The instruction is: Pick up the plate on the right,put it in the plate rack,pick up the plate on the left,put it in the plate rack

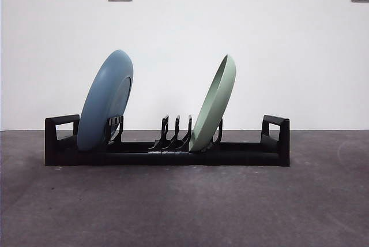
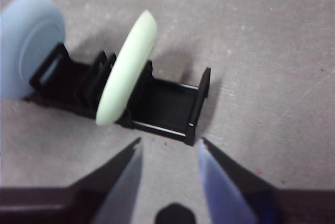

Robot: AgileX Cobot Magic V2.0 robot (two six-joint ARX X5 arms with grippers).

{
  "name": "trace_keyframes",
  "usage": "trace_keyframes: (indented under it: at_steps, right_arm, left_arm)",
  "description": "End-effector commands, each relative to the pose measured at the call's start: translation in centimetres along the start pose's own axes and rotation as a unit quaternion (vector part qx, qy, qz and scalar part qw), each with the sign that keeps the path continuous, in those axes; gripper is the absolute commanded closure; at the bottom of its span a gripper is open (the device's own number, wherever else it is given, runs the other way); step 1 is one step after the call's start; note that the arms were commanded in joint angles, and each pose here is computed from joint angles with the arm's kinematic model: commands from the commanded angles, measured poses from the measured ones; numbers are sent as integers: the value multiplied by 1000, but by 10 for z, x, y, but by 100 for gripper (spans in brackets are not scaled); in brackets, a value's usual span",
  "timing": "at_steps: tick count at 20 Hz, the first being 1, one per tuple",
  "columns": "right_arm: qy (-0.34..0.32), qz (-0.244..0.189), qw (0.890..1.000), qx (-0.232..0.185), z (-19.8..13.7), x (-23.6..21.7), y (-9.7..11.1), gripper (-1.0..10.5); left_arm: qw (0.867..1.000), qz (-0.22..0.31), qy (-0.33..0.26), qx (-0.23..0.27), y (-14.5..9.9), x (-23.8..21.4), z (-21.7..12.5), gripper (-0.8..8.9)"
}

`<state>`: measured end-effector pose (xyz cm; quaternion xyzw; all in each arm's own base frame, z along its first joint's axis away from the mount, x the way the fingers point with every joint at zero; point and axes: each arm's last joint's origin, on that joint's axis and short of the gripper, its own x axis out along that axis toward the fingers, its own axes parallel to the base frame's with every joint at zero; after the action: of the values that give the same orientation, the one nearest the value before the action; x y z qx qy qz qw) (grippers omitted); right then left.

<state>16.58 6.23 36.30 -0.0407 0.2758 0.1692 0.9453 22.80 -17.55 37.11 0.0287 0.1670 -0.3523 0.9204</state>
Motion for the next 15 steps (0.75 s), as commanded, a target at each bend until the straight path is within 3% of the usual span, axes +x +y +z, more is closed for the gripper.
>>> trace_keyframes:
  at_steps: [1, 5, 7, 10, 15]
  right_arm:
    - [1, 1, 1000, -30, 0, 1, 0, 968]
    - [1, 1, 1000, -31, -1, 1, 0, 962]
    - [-20, 1, 1000, -22, -6, 1, 0, 963]
    - [-74, 2, 997, 1, -26, -3, 0, 963]
    - [-88, 4, 996, 20, -67, -3, -1, 962]
  left_arm:
    - [997, 37, 11, 61, -1, -28, 2, 821]
    - [987, 130, 55, 73, 7, -63, -4, 821]
    - [984, 148, 66, 69, 12, -75, -10, 821]
    - [983, 170, 28, 57, 13, -92, -36, 821]
    - [978, 208, -13, 8, 13, -117, -108, 821]
